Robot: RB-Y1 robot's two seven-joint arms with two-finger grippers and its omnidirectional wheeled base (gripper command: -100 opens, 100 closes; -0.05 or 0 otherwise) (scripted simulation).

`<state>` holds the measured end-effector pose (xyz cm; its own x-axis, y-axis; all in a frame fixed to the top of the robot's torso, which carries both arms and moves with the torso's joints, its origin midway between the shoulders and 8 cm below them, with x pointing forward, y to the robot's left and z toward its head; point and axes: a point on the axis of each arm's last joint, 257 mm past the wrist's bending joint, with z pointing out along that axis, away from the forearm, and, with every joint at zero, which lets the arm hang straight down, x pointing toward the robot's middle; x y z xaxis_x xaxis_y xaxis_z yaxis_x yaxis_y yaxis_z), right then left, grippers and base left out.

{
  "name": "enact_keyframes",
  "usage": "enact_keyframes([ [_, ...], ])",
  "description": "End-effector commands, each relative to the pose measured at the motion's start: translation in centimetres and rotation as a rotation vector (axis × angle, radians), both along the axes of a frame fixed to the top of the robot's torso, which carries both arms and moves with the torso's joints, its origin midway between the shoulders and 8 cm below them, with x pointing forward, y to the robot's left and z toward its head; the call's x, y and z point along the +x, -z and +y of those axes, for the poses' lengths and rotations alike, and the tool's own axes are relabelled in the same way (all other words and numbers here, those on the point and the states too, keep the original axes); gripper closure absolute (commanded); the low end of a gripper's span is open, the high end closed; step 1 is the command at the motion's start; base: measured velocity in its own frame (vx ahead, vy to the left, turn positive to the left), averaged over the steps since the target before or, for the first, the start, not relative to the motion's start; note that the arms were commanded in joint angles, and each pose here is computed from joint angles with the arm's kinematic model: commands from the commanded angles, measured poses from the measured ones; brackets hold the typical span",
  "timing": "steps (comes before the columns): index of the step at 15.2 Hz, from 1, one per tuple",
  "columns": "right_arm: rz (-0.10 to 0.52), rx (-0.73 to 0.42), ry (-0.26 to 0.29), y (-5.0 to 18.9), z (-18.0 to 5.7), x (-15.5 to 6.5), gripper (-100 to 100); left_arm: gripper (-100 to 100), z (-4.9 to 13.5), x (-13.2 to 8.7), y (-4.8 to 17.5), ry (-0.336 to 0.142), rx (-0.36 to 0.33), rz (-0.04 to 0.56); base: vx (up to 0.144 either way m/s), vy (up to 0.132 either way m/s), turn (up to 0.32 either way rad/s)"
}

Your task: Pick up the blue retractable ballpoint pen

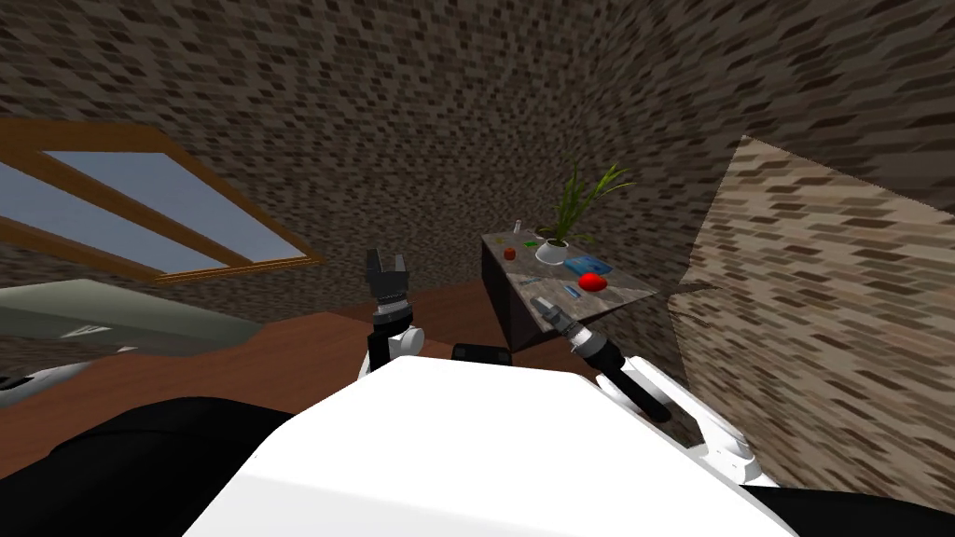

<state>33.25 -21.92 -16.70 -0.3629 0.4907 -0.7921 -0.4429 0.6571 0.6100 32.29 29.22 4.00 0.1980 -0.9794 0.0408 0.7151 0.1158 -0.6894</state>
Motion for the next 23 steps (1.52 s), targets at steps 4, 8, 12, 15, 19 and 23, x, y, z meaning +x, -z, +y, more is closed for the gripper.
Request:
enact_keyframes([
  [4, 0.043, -0.123, -0.04, 2.3, -1.0, -0.8, -100, 0, 0.0, 0.0, 0.0, 0.0, 0.0, 0.0, 0.029, 0.019, 0.122],
  [8, 0.078, -0.219, -0.071, 4.1, -1.8, -1.6, -100, 0, 0.0, 0.0, 0.0, 0.0, 0.0, 0.0, 0.036, 0.014, 0.105],
  [12, 0.111, -0.316, -0.103, 5.8, -2.9, -2.5, -100, 0, 0.0, 0.0, 0.0, 0.0, 0.0, 0.0, 0.035, 0.011, 0.115],
  [15, 0.144, -0.411, -0.138, 7.5, -4.1, -3.5, -100, 0, 0.0, 0.0, 0.0, 0.0, 0.0, 0.0, 0.039, 0.009, 0.159],
  [19, 0.175, -0.506, -0.174, 9.0, -5.4, -4.5, -100, 0, 0.0, 0.0, 0.0, 0.0, 0.0, 0.0, 0.044, 0.006, 0.104],
  [23, 0.206, -0.6, -0.213, 10.4, -6.9, -5.5, -100, 0, 0.0, 0.0, 0.0, 0.0, 0.0, 0.0, 0.036, 0.002, 0.111],
])
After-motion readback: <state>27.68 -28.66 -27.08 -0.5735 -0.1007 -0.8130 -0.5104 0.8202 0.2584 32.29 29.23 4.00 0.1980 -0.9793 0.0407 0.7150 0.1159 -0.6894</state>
